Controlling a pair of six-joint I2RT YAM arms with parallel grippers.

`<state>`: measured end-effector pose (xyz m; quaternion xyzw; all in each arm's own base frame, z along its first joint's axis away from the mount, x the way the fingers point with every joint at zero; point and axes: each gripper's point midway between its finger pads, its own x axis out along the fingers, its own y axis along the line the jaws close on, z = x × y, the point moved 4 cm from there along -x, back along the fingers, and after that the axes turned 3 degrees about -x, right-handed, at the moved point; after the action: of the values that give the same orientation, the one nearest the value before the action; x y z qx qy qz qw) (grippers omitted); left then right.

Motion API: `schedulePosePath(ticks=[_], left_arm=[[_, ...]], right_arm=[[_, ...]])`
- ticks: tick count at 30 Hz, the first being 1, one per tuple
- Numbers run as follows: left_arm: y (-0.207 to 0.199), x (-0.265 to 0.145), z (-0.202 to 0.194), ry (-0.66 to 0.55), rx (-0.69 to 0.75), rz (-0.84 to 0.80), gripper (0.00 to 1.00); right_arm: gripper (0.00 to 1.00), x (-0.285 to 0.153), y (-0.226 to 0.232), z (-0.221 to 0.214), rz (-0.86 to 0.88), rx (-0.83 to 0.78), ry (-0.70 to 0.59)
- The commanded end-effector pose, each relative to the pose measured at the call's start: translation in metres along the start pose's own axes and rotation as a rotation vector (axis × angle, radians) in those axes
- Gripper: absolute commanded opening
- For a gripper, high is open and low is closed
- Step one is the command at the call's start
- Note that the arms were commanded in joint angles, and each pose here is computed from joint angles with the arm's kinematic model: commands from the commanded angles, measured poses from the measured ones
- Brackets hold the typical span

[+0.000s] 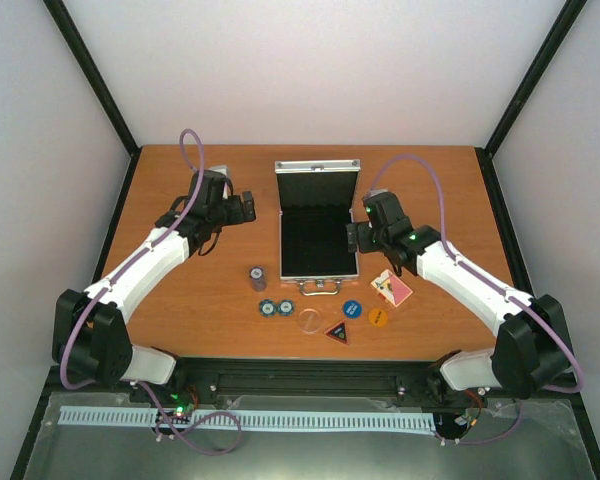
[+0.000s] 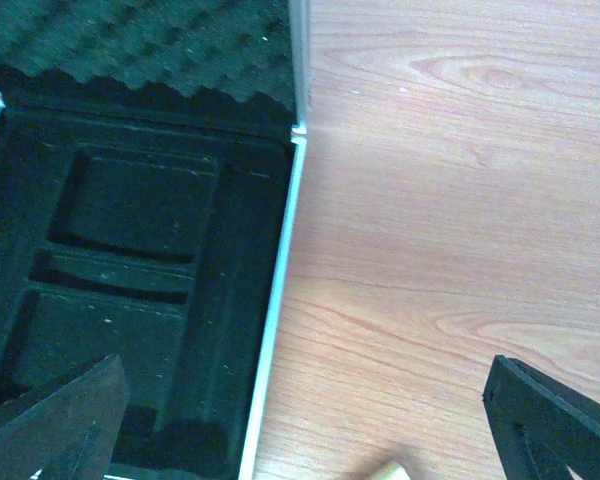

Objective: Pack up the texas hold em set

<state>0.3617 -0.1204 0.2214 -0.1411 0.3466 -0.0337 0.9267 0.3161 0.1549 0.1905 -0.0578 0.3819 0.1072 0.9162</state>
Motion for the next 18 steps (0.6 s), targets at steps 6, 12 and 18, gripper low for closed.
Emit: schedulePosePath(ticks=[6,12,18], left_arm=[[-0.01,-0.011,0.007,-0.02,0.017,-0.049,1.0],[-0.01,-0.011,0.005,-0.016,0.012,-0.048,1.0],[-0.005,-0.006,-0.002,-0.001,0.011,-0.026,1.0]], right_arm=[[0.96,-0.011,-0.012,-0.005,-0.072,-0.097,0.071],[0.9,0.004,-0.016,-0.038,-0.064,-0.066,0.203],[0.83,0.01,0.0,-0.046,0.074,-0.038,0.255]])
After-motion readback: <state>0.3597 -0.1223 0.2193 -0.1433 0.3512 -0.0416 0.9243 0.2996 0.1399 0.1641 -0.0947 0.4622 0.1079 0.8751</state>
